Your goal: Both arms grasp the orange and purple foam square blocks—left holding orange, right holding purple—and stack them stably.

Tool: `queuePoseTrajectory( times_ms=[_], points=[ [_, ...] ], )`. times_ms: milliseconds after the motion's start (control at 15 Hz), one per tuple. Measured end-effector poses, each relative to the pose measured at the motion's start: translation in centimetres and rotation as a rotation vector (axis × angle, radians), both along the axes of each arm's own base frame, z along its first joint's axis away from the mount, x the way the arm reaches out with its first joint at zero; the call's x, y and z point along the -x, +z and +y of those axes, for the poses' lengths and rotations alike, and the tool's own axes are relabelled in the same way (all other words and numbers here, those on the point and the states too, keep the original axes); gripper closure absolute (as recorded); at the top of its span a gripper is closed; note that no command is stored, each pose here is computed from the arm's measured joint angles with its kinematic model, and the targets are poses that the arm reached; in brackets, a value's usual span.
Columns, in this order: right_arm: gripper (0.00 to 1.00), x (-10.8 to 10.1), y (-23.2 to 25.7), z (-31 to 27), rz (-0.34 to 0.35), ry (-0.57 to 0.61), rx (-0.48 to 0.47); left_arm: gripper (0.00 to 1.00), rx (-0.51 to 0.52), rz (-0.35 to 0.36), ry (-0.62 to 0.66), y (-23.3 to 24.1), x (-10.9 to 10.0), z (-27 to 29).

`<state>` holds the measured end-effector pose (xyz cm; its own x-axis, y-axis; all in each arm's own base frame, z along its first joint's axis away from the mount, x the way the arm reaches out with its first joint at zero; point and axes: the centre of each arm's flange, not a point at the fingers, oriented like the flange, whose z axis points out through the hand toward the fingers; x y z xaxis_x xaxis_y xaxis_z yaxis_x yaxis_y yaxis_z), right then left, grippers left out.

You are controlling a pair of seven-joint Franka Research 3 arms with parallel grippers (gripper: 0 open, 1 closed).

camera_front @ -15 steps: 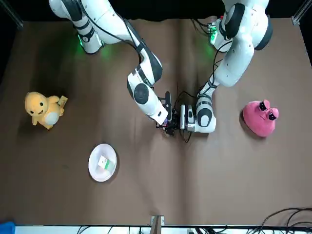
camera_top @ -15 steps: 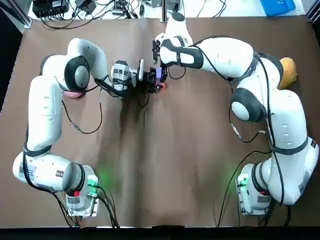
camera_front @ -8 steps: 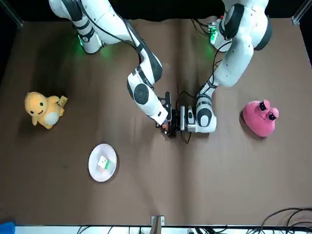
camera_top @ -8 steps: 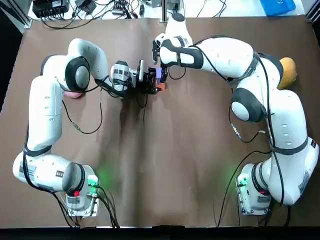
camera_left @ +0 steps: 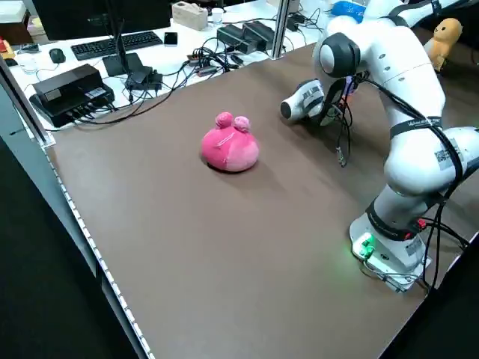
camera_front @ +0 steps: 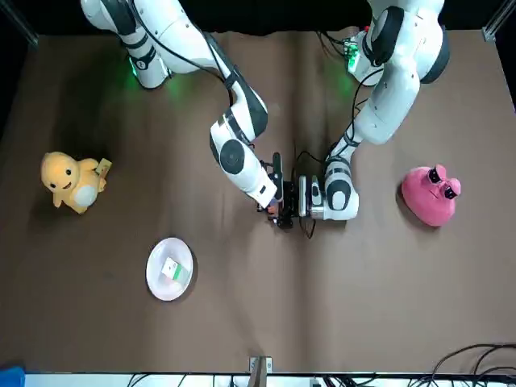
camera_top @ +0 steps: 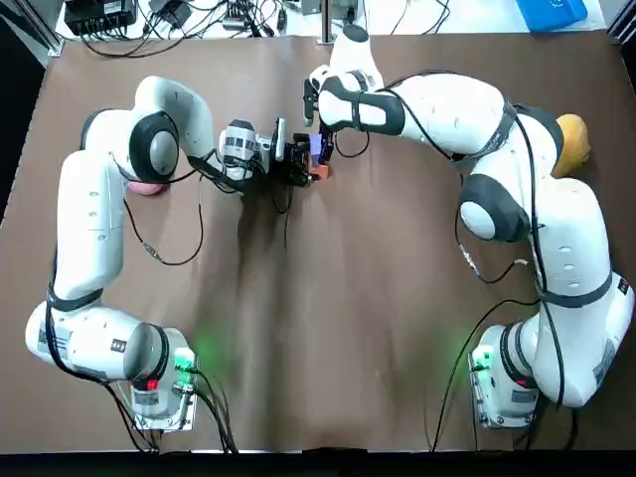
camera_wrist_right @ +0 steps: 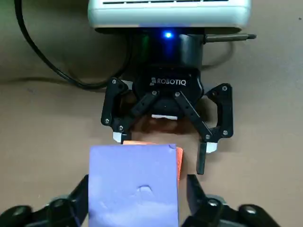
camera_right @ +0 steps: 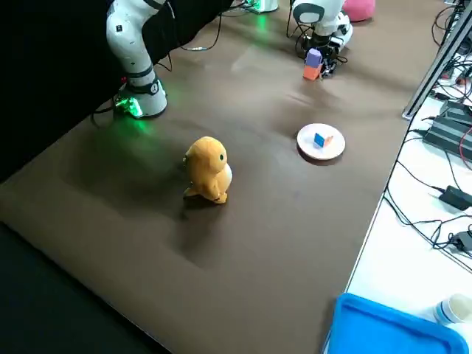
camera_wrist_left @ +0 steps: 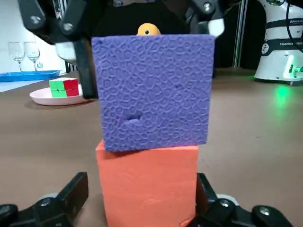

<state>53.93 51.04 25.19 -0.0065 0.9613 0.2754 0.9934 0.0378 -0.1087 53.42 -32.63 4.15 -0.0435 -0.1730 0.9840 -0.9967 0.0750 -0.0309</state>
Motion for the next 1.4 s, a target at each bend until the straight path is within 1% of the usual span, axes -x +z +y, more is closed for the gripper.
queuePoseTrajectory(
  times_ms=[67,133,267,400,933,1400],
  points=[
    [0.09,0.0,0.0,0.0,0.0,-0.001,-0.001,0.01,0.0,0.0,0.0,0.0,0.0,0.0],
    [0.09,0.0,0.0,0.0,0.001,-0.002,-0.002,0.01,0.0,0.0,0.001,0.0,0.0,0.0],
    [0.03,0.0,0.0,0.0,0.003,-0.005,-0.005,0.01,0.0,-0.001,0.005,0.0,-0.2,0.3],
    [0.01,0.0,0.0,0.0,0.004,-0.006,-0.006,0.01,0.0,-0.001,0.011,0.0,-0.4,0.6],
    [0.0,0.1,0.0,0.1,0.018,-0.001,-0.002,0.01,0.017,0.001,0.03,0.1,-1.2,2.1],
    [0.0,0.2,0.2,0.2,0.027,-0.005,-0.009,0.01,0.016,0.002,0.04,0.1,-1.5,3.0]
  ],
)
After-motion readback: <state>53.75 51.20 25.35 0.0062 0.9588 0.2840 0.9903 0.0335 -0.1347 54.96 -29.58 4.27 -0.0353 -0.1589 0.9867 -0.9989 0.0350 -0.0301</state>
